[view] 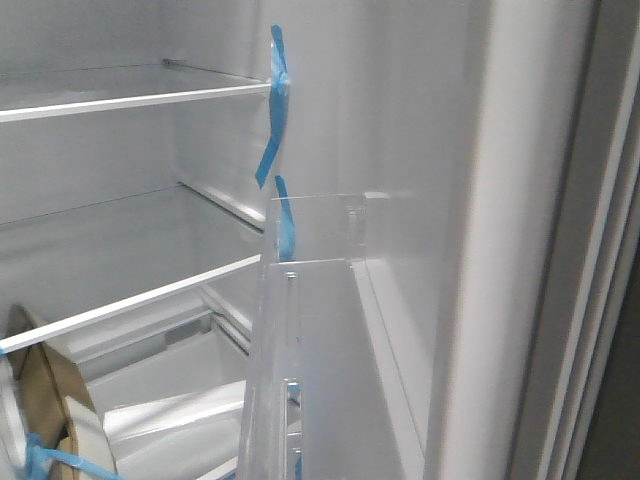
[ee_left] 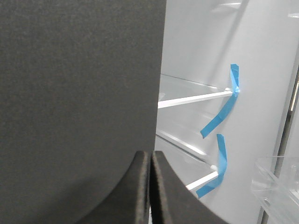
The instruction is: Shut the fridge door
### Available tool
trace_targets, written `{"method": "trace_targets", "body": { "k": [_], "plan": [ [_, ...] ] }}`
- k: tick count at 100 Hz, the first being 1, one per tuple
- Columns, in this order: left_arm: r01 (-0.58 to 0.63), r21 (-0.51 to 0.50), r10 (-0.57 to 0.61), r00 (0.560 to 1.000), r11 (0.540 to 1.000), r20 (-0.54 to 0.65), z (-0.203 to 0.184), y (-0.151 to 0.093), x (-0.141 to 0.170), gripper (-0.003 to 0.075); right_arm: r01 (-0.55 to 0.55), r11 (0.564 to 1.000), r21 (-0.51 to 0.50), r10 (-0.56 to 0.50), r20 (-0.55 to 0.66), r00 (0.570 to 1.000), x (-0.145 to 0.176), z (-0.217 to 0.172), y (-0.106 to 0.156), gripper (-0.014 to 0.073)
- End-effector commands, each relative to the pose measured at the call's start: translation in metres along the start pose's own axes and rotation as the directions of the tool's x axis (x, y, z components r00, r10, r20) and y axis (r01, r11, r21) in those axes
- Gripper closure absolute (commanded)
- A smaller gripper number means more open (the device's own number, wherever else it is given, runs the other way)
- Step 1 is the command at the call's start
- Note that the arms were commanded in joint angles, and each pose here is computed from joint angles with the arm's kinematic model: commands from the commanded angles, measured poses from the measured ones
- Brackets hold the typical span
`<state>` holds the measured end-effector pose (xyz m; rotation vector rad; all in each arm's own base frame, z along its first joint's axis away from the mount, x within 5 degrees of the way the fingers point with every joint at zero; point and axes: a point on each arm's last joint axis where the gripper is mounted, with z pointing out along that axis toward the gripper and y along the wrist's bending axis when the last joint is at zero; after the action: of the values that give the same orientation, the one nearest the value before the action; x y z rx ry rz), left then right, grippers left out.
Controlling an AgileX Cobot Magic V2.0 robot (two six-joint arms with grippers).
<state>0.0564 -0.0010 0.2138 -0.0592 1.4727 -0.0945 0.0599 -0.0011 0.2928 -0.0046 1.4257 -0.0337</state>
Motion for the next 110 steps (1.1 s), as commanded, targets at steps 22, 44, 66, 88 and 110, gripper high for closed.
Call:
{"method": "trace_targets", "body": {
  "k": [22, 44, 66, 88, 110],
  "plan": [
    [0.005, 0.007, -0.006, 1.0, 1.0, 0.029, 0.002, 0.0, 0.004, 0.0741, -0.003, 0.998, -0.064, 0.009, 0.102, 0.995, -0.113, 0.021, 0.002, 0.0671],
    [0.005, 0.007, -0.006, 1.0, 1.0, 0.029, 0.002, 0.0, 0.004, 0.0741, -0.015, 0.991, -0.134, 0.038, 0.171, 0.984, -0.152, 0.021, 0.004, 0.0671],
    [0.005, 0.007, -0.006, 1.0, 1.0, 0.029, 0.002, 0.0, 0.004, 0.0741, -0.035, 0.966, -0.258, 0.083, 0.176, 0.981, -0.165, 0.017, 0.01, 0.0671],
    [0.005, 0.007, -0.006, 1.0, 1.0, 0.029, 0.002, 0.0, 0.004, 0.0741, -0.057, 0.907, -0.418, 0.136, 0.161, 0.977, -0.165, 0.014, 0.019, 0.0671],
    [0.005, 0.007, -0.006, 1.0, 1.0, 0.029, 0.002, 0.0, 0.004, 0.0741, -0.071, 0.847, -0.526, 0.168, 0.139, 0.976, -0.166, 0.015, 0.028, 0.0671]
  ]
}}
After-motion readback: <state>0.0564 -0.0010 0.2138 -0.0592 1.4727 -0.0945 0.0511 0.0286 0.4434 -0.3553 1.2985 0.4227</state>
